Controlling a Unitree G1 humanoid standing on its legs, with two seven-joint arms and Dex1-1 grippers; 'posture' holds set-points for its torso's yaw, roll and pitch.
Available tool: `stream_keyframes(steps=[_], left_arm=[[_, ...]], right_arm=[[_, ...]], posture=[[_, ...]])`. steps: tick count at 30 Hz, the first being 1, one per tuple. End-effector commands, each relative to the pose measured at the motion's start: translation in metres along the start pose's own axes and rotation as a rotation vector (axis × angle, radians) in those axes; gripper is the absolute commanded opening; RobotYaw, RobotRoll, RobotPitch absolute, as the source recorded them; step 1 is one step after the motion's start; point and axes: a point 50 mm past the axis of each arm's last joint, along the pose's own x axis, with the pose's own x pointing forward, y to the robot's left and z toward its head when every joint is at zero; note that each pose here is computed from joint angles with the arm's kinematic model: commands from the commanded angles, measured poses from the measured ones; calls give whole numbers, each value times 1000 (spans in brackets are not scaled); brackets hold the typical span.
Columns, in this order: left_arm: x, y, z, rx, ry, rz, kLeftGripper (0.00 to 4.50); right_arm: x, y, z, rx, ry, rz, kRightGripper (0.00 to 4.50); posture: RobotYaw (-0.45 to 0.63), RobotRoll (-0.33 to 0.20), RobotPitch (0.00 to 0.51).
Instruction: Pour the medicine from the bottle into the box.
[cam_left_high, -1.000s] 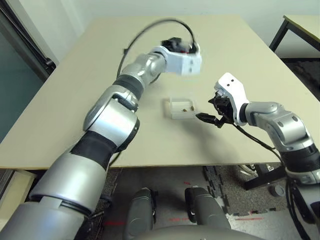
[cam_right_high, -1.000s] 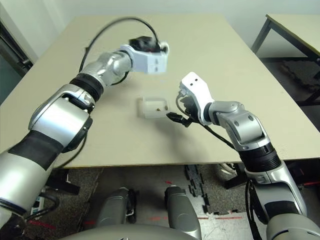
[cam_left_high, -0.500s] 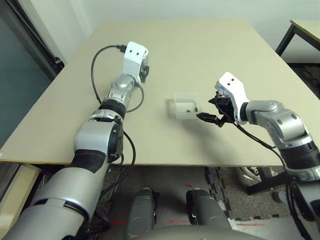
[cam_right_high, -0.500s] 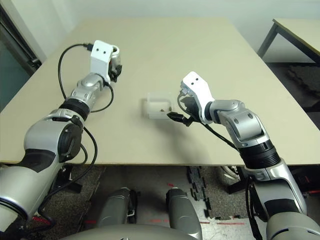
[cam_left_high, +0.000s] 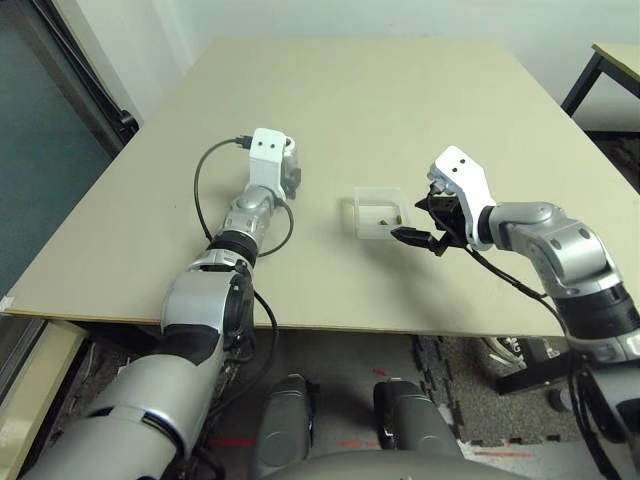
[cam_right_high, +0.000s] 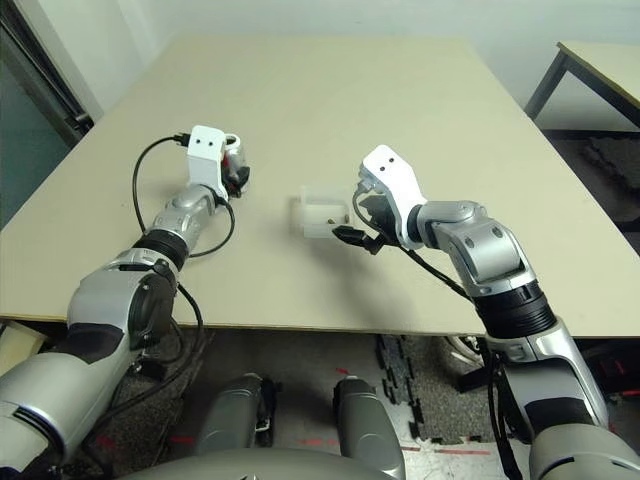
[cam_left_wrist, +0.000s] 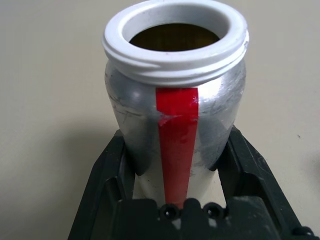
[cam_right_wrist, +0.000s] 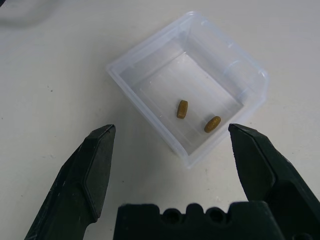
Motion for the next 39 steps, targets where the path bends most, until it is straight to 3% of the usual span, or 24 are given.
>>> stream_keyframes(steps=[1,9,14,15,39], left_arm=[[-1,2,-7,-22,21,7,2465],[-2,6,-8,-31,25,16,2465],[-2,6,-4,-17,2,15,4306],[-2,6,-3,-8,-7,16,4452],[-5,5,-6,-18,-46,-39,4452]], right_arm=[[-1,2,2,-3,-10,1,4500],[0,2,2,-5,-13,-3,4500],[1,2,3,-6,-16,0,4500],[1,2,3,-6,-17,1,4500],[1,1,1,2,-18,-2,4500]], posture=[[48,0,75],[56,0,73],[59,0,75],[59,0,76],[87,0,85]])
